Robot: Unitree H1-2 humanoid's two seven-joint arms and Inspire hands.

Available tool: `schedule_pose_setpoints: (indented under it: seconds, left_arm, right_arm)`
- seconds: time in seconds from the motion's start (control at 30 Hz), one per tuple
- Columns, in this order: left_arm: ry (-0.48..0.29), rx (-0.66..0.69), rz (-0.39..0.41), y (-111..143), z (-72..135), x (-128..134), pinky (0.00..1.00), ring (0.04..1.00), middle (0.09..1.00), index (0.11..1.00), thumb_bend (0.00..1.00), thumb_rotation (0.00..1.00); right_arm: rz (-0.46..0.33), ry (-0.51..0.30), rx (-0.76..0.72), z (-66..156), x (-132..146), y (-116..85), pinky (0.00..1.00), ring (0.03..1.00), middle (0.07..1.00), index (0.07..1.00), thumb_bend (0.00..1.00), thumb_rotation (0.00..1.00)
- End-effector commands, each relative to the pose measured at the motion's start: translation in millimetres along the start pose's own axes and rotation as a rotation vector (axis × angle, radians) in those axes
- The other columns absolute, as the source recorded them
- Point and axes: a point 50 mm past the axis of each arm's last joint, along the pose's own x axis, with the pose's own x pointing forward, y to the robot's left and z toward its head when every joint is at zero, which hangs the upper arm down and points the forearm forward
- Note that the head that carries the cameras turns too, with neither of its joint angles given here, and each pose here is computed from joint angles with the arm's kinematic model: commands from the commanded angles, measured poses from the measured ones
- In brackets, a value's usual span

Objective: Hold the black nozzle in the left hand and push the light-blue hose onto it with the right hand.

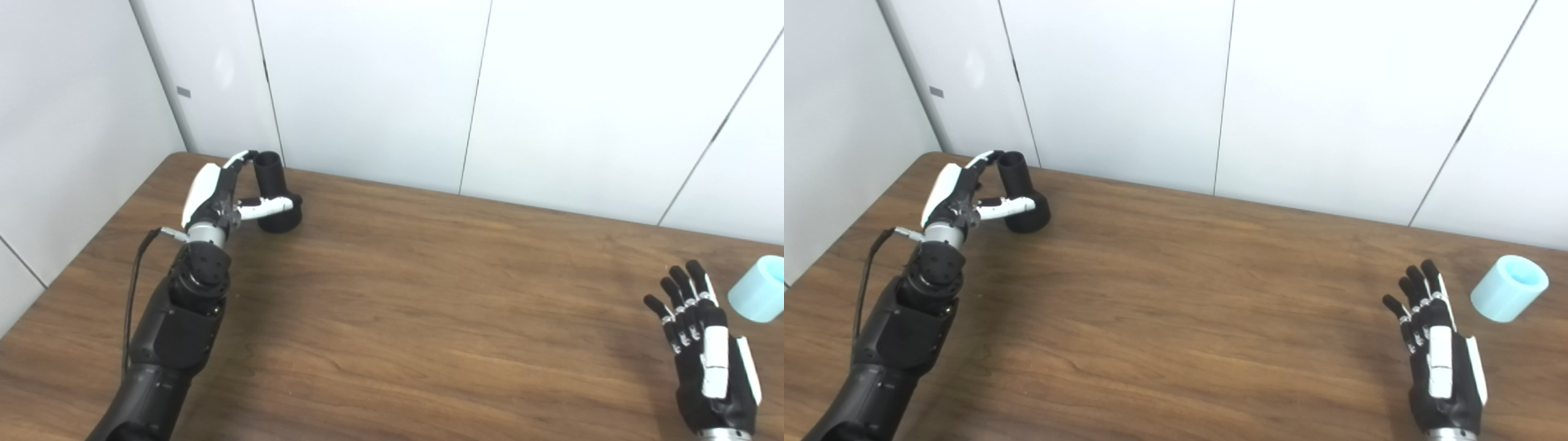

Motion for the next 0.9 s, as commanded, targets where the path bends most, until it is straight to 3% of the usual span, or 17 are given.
schedule_pose_setpoints:
  seconds: [0.0, 0.1, 0.3, 0.87]
  left_arm:
    - [-0.088, 0.008, 0.052, 18, 24, 13, 0.91, 0.947, 0.914, 0.898, 0.96, 0.31]
    - [-0.094, 0.017, 0.045, 13, 24, 12, 0.93, 0.937, 0.902, 0.895, 0.93, 0.3]
    - [-0.091, 0.039, 0.038, 6, 25, 12, 0.87, 0.906, 0.877, 0.865, 0.91, 0.29]
    - [-0.041, 0.084, 0.054, 0, 17, 23, 0.84, 0.89, 0.858, 0.835, 0.87, 0.28]
  right_arm:
    - [-0.033, 0.18, 0.001, -47, -44, -7, 0.89, 0.978, 0.966, 0.986, 0.44, 0.99]
    - [-0.036, 0.18, -0.005, -47, -43, -6, 0.92, 0.984, 0.968, 0.986, 0.42, 0.99]
    - [-0.044, 0.174, -0.046, -46, -43, -7, 0.96, 0.98, 0.956, 0.979, 0.44, 0.99]
    - [-0.044, 0.17, -0.057, -43, -45, -9, 0.96, 0.964, 0.932, 0.973, 0.45, 0.99]
